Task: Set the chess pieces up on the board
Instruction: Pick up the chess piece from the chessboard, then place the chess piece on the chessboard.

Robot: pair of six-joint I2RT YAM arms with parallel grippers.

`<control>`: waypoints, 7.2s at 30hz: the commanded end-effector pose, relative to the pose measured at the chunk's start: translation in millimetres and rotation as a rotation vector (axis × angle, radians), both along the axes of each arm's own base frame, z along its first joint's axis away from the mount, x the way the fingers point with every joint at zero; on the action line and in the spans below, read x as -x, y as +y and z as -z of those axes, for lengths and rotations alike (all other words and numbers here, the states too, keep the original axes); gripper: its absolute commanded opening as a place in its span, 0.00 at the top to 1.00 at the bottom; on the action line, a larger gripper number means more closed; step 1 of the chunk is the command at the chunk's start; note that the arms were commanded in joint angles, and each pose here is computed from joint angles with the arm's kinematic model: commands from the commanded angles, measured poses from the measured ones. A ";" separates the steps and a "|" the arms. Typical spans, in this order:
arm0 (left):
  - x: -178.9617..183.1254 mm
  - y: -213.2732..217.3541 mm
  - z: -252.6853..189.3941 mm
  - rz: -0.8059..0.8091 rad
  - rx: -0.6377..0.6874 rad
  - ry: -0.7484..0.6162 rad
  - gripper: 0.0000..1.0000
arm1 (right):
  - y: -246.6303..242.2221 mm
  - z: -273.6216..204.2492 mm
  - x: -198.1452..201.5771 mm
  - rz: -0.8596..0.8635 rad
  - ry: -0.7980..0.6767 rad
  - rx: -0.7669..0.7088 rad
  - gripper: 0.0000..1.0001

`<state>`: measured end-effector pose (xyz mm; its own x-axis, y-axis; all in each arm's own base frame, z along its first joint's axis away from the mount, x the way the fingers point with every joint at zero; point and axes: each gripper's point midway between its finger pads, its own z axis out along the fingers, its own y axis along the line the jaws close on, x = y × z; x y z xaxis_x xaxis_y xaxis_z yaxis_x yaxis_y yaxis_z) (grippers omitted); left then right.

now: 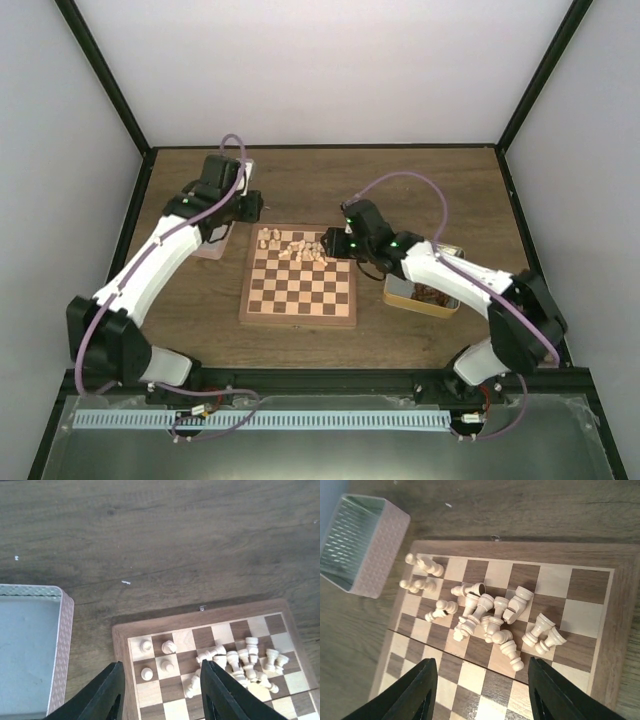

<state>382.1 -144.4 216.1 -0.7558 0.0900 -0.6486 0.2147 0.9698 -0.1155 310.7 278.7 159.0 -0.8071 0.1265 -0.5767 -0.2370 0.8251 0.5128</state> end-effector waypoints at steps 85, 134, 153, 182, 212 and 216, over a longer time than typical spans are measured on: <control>136.3 -44.2 -8.5 0.218 0.965 -0.333 0.32 | 106.7 -56.7 37.6 -0.023 0.518 -0.853 0.95; 149.1 -69.3 -52.8 0.592 0.768 -0.718 0.70 | 102.9 -159.6 76.8 -0.281 0.555 -1.081 0.94; 153.7 -69.2 -59.2 0.609 0.790 -0.747 0.94 | 101.5 -155.4 75.1 -0.266 0.541 -1.065 0.94; 126.9 -68.1 -9.3 0.388 0.726 -0.323 0.96 | -26.8 13.1 -46.7 0.081 0.020 0.306 0.91; 126.1 -70.1 0.0 0.394 0.714 -0.298 0.96 | -20.1 81.3 -55.5 0.037 0.185 0.463 0.87; 126.3 -70.1 0.3 0.394 0.715 -0.297 0.96 | -20.0 76.0 -55.9 0.044 0.180 0.455 0.76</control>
<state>255.5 -211.3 205.5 -0.5654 -0.1979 -0.8007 0.6129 0.5488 -0.5685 359.8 255.1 69.1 -0.9080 -0.0841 -0.4104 -0.1451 0.9822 0.1196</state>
